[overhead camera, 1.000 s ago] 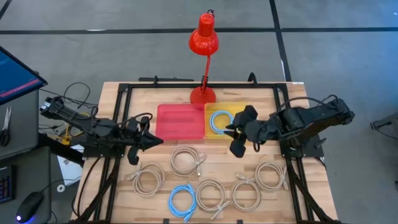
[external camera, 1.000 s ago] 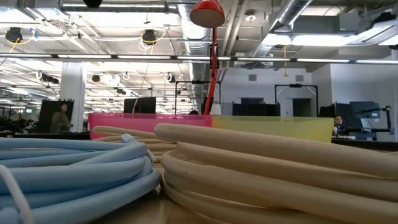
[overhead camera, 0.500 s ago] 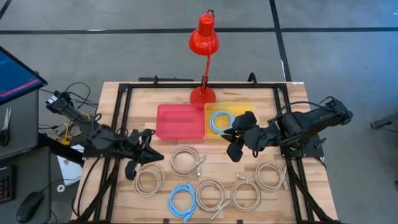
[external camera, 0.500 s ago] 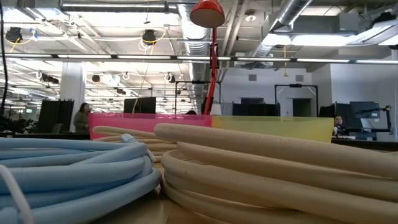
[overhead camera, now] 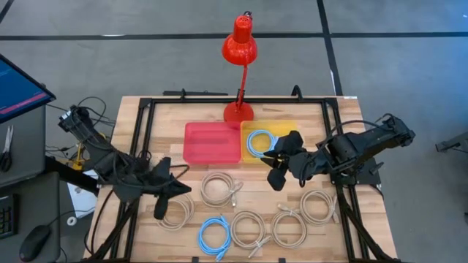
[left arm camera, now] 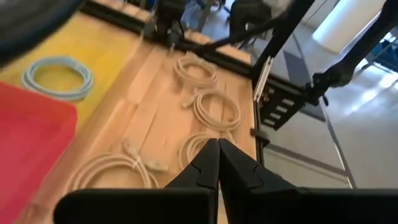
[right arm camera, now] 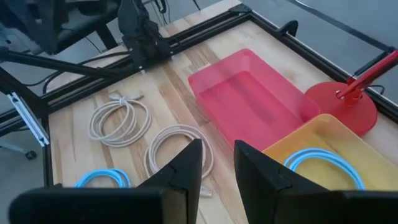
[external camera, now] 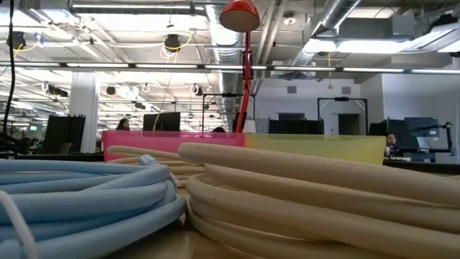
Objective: Sort HDMI cables
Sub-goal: Put the brown HDMI cable into the red bin
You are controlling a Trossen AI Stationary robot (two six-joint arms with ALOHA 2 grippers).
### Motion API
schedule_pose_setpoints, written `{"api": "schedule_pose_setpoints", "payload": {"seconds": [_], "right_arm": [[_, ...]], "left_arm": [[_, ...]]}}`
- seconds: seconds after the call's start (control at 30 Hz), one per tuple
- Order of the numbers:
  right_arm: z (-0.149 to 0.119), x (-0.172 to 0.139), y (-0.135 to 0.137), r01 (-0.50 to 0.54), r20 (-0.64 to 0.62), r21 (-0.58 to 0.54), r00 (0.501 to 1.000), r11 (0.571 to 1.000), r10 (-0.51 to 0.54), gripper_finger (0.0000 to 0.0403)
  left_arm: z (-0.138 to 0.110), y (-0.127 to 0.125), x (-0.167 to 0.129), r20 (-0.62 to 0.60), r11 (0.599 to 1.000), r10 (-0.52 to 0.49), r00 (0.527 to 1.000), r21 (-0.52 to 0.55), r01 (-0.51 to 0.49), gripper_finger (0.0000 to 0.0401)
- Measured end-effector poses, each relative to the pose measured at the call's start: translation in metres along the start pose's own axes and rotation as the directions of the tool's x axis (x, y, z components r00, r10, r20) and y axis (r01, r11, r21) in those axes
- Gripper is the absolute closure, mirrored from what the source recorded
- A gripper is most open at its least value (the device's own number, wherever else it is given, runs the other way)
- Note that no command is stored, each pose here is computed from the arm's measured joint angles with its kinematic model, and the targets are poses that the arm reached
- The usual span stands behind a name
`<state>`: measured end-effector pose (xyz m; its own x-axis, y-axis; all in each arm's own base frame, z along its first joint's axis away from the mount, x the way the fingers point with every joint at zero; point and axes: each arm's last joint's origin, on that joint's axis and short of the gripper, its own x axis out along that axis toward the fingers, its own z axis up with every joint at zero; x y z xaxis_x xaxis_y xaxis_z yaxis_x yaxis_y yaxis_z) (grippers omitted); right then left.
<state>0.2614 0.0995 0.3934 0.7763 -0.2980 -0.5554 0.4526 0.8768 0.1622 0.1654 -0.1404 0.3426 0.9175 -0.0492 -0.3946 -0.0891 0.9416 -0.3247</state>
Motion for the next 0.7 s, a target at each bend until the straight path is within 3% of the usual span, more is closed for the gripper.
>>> {"api": "schedule_pose_setpoints", "payload": {"seconds": [0.13,0.4,0.7], "right_arm": [[-0.003,0.000,-0.002,0.019,-0.023,-0.022,1.000,1.000,-0.019,0.0317],[-0.008,-0.001,-0.007,0.052,-0.075,-0.071,0.995,0.996,-0.058,0.0317],[-0.009,-0.001,-0.007,0.053,-0.082,-0.087,0.995,0.995,-0.060,0.0317]], "left_arm": [[-0.010,-0.006,0.013,-0.067,0.999,0.000,0.998,-0.044,-0.003,0.0397],[-0.034,-0.018,0.041,-0.201,0.999,0.007,0.980,-0.031,-0.013,0.0397],[-0.047,-0.022,0.056,-0.236,0.999,0.041,0.971,0.002,-0.042,0.0396]]}}
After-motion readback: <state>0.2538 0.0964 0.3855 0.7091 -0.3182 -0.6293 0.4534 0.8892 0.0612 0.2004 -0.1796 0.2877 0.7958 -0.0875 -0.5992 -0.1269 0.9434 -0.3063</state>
